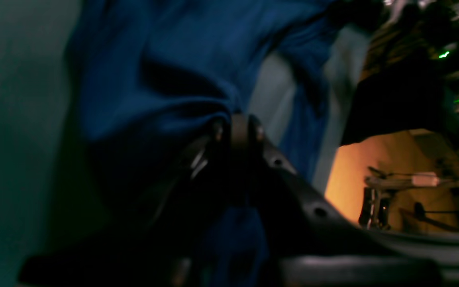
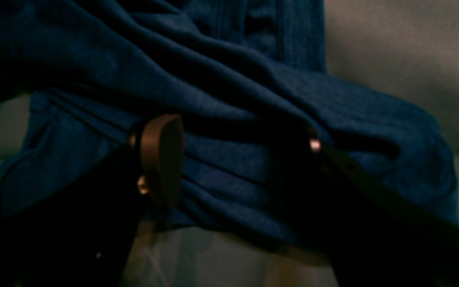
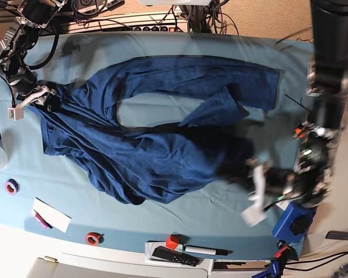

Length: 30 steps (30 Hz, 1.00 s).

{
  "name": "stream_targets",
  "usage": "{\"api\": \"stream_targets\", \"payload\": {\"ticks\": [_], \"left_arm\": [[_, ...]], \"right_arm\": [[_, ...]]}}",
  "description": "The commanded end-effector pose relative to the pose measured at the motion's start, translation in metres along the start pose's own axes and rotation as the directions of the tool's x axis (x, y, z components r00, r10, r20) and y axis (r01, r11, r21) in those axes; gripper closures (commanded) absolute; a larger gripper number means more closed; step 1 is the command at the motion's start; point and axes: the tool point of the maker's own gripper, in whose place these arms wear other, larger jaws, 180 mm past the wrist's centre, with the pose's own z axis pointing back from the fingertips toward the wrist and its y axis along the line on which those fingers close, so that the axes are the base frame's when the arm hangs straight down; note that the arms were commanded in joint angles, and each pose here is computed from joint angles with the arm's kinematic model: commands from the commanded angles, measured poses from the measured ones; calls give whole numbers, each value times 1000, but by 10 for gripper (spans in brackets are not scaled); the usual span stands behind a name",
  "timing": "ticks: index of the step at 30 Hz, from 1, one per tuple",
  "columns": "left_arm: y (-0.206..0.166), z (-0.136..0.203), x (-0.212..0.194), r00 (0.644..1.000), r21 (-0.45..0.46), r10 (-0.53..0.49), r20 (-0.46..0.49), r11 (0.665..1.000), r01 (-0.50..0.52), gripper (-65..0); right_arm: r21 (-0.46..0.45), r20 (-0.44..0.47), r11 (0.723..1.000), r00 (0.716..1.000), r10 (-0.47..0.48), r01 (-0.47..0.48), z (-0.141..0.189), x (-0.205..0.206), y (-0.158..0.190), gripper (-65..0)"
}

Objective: Layout the t-shirt on the table in an organized manner, then fold the t-shirt properly
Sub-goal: 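Release the fabric and move the left gripper back to the shirt's middle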

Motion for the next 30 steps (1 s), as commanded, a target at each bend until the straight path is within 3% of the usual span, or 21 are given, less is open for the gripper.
{"api": "stream_targets", "payload": {"ticks": [1,6,12,18,23,24,27,28,30], "left_arm": [[-16,-6,31,997,-45,-58,60,997,61,0],[-81,-76,66,987,-250,-95,132,960,125,0],[-165,-132,98,973,-453,-105,207,871,190,0],[-188,-153,91,974,-488,-154,165,846,216,0],[-180,-176,73,968,-409,-237,81,878,249,0],[-175,-177,70,966,-387,-252,63,886,257,-12],[-163,-181,63,958,-333,-287,18,901,277,-287],[-160,-182,61,955,-320,-295,6,905,282,-324],[-155,-183,59,950,-295,-310,-16,910,292,-324]], "right_arm": [[-2,55,1000,998,21,-21,6,19,-2,-370],[-3,55,1000,998,21,-21,6,19,-2,-370],[-3,55,1000,998,21,-21,6,19,-2,-370],[-2,41,1000,999,-2,2,-1,9,0,-370],[4,53,1000,998,-20,20,-4,8,0,-370],[4,54,1000,998,-21,20,-4,8,0,-370],[1,51,1000,999,-18,18,-3,8,-1,-370],[1,51,1000,999,-18,18,-3,8,-1,-370],[2,51,1000,999,-18,18,-3,8,-1,-370]]}}
